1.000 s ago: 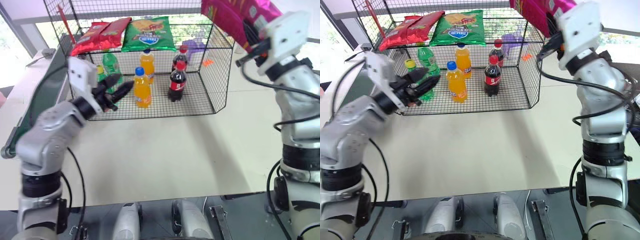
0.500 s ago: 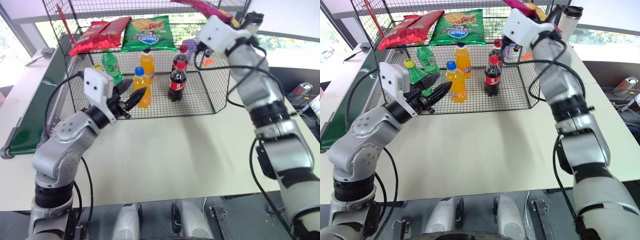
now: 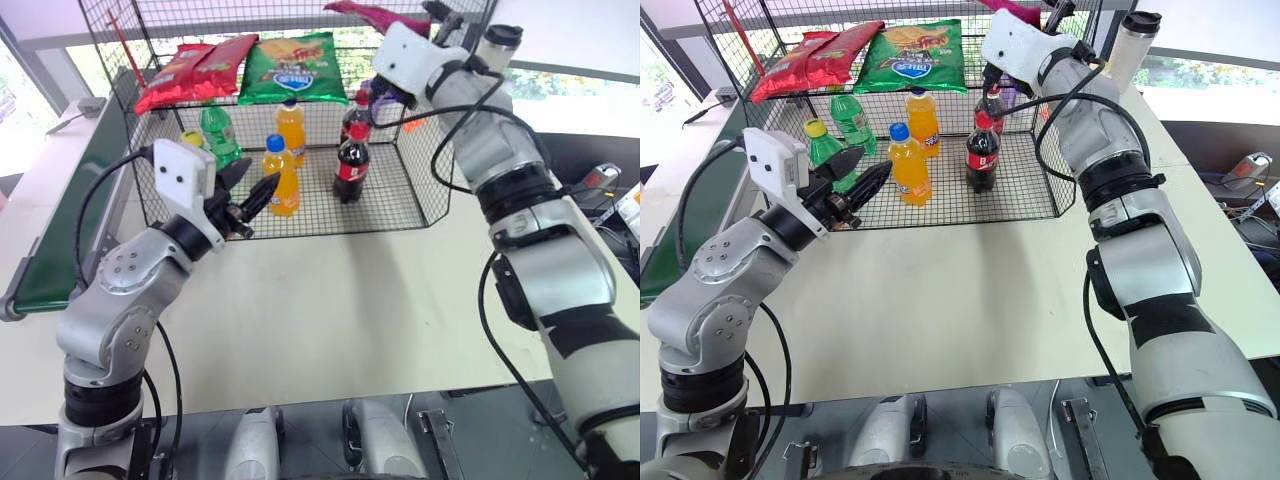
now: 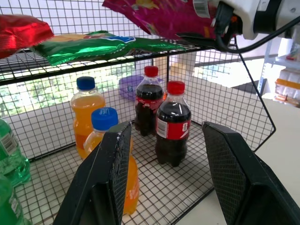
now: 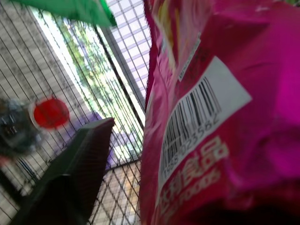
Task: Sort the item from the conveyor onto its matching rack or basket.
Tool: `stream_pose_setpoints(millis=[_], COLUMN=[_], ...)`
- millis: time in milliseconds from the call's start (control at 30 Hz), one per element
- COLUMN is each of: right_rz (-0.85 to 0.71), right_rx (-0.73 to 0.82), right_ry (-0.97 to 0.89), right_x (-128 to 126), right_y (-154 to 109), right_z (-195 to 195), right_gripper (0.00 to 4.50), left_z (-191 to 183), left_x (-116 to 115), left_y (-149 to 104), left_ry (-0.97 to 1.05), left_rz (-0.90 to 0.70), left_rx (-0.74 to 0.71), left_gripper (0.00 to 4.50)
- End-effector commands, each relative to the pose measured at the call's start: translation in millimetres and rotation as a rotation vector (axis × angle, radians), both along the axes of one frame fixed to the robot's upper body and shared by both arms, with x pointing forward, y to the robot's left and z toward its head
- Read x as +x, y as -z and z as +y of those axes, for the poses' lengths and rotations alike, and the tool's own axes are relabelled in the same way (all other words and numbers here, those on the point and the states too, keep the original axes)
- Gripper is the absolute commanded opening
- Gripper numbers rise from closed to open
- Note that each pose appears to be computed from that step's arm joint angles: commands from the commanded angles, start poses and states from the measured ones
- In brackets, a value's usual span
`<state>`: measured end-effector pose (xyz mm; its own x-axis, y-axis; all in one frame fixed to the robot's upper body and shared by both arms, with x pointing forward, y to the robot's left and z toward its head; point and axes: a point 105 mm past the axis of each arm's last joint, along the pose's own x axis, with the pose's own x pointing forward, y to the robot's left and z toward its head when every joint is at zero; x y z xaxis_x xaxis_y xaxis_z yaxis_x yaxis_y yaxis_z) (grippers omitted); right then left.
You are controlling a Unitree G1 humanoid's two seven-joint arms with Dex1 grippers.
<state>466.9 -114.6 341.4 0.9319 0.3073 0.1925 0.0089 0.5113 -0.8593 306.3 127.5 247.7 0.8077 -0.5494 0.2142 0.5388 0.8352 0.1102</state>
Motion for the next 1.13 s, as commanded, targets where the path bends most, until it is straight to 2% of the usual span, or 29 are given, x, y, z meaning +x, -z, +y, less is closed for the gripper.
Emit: stream_pose_setpoints(millis=[33, 100, 333, 433, 700, 900, 1067, 1133], right_rz=[0.052, 0.151, 0.301, 0.358, 0.362, 0.329, 0.375, 0.427], right_rx=[0.176, 0.31, 0.441, 0.537, 0.601, 0.73, 0.793, 0.786], right_ry=[-0.185, -0.286, -0.366, -0.473, -0.638, -0.806, -0.726, -0.677], right_x=[-16.5, -22.0, -22.6, -33.4, -67.3, -110.1, -129.6, -138.4], right_y=[-20.4, -20.0, -8.5, -9.8, -7.8, -15.4, 12.5, 36.1], right_z=[21.0, 26.3, 16.7, 19.7, 14.0, -7.5, -38.8, -46.7], right_gripper=[4.47, 4.47, 4.47, 4.47, 4.47, 4.47, 4.47, 4.47], left_z=[2.4, 3.1, 5.1, 7.1, 19.5, 29.8, 39.2, 43.6], left_x=[-2.5, -1.3, 0.7, -0.9, 0.2, -1.6, -10.3, -14.2], left_y=[-6.4, -6.0, -2.5, -0.3, 1.3, -0.7, 3.2, 6.9], left_ry=[-0.012, -0.014, -0.028, -0.033, -0.076, -0.07, -0.045, -0.035], left_rz=[-0.04, -0.039, -0.032, -0.024, -0.028, -0.02, 0.018, 0.045], left_rx=[-0.001, -0.002, -0.002, -0.001, 0.028, 0.015, 0.02, 0.033], left_gripper=[2.48, 2.48, 2.48, 2.48, 2.48, 2.48, 2.48, 2.48])
